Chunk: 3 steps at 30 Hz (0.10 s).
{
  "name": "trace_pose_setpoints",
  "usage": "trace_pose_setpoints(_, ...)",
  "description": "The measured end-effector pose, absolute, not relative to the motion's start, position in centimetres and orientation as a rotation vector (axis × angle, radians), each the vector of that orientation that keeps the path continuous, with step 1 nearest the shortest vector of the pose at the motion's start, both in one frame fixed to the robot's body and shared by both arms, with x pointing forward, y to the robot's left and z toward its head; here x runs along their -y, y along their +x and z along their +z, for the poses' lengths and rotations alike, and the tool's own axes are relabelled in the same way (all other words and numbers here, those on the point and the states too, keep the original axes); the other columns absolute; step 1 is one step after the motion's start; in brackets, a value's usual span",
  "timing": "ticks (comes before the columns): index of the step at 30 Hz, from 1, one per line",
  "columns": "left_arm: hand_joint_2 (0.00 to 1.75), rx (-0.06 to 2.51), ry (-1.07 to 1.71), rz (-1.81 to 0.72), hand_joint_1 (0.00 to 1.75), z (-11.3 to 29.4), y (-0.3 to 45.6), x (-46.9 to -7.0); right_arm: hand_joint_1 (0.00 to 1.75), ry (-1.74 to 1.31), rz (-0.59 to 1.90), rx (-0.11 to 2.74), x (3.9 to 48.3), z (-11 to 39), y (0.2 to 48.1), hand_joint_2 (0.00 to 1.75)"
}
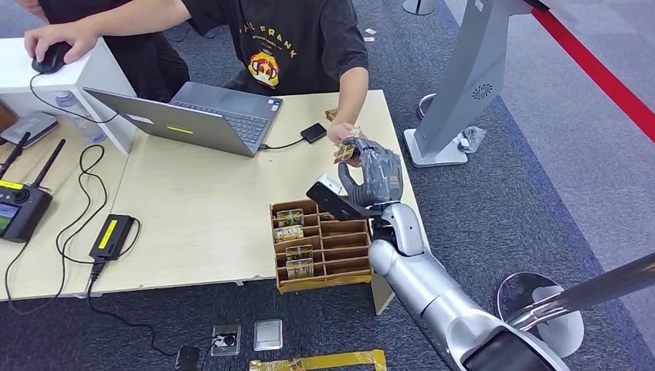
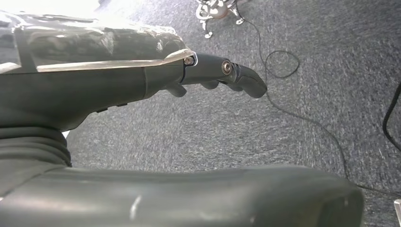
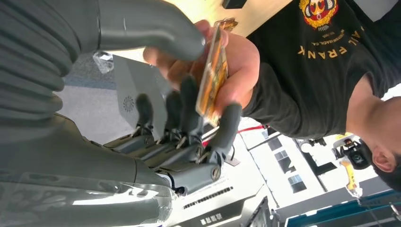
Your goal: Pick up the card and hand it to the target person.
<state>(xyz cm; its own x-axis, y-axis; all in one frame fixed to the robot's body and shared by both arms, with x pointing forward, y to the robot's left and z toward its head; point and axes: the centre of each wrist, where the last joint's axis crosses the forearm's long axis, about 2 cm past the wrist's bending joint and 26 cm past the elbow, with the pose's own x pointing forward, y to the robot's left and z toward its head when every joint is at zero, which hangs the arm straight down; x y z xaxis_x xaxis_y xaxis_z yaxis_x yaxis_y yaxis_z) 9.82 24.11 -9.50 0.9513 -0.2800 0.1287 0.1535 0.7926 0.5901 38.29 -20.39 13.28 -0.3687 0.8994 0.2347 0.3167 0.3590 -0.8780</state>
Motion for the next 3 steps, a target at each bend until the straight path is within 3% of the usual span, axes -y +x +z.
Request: trace_pose_setpoints(3, 0.00, 0.217, 0.612, -0.234, 0.00, -9.52, 9.74, -24.10, 0.00, -1.067, 0.999, 1.881, 20.12, 13.10, 37.98, 1.75)
